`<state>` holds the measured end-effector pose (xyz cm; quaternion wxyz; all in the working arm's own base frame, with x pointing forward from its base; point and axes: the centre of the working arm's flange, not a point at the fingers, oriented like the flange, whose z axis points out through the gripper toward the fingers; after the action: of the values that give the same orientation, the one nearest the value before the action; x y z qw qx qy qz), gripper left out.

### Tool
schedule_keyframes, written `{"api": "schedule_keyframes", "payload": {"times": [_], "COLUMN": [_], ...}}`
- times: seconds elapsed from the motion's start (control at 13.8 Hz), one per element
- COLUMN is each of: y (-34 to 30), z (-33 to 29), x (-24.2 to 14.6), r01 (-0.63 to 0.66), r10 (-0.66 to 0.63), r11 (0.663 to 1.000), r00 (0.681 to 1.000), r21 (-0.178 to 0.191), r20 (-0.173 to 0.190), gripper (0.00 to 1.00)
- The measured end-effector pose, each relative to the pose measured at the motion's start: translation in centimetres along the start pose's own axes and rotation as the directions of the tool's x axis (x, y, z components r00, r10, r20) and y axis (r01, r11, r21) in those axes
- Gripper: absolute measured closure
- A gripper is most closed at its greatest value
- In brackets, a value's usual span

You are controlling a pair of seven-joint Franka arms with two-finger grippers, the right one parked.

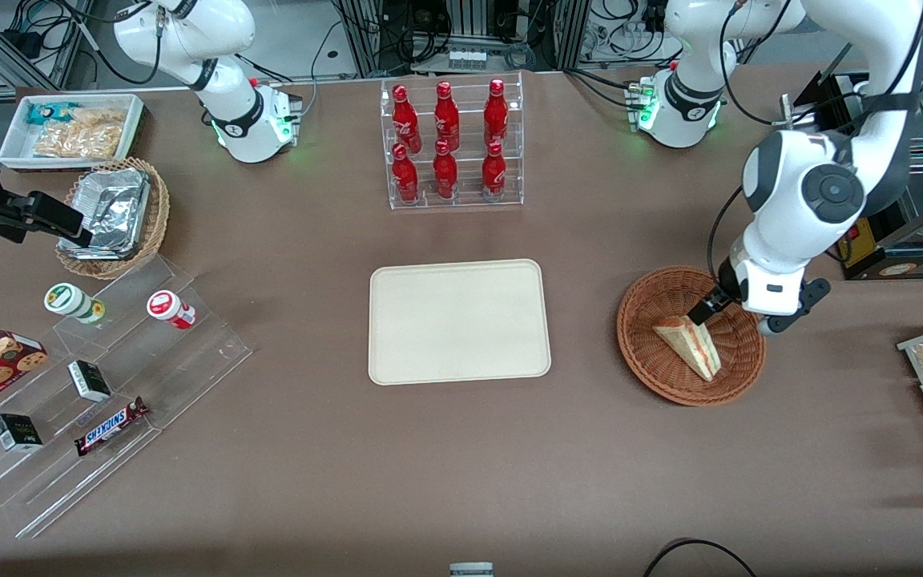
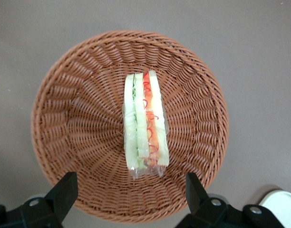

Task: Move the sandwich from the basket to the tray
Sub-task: 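Move the left gripper over the sandwich in the wicker basket and lower it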

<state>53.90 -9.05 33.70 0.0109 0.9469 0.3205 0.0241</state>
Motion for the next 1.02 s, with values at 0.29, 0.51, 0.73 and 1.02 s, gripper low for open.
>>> {"api": "schedule_keyframes", "payload": {"times": [0.29,0.51,0.73,1.02], "y": [0.5,0.6,0.6,0.5], "z": [3.5,4.9,6.6,8.2], "x": [0.2,0.2,0.1,0.0], "r01": [0.015,0.022,0.023,0.024], "r10": [-0.015,-0.022,-0.022,-0.023], "r11": [1.000,1.000,1.000,1.000], "r00": [1.000,1.000,0.999,0.998], "r21": [-0.023,-0.022,-0.014,-0.004], "r20": [0.006,0.016,0.033,0.052], "gripper": [0.00,0.00,0.00,0.13]}}
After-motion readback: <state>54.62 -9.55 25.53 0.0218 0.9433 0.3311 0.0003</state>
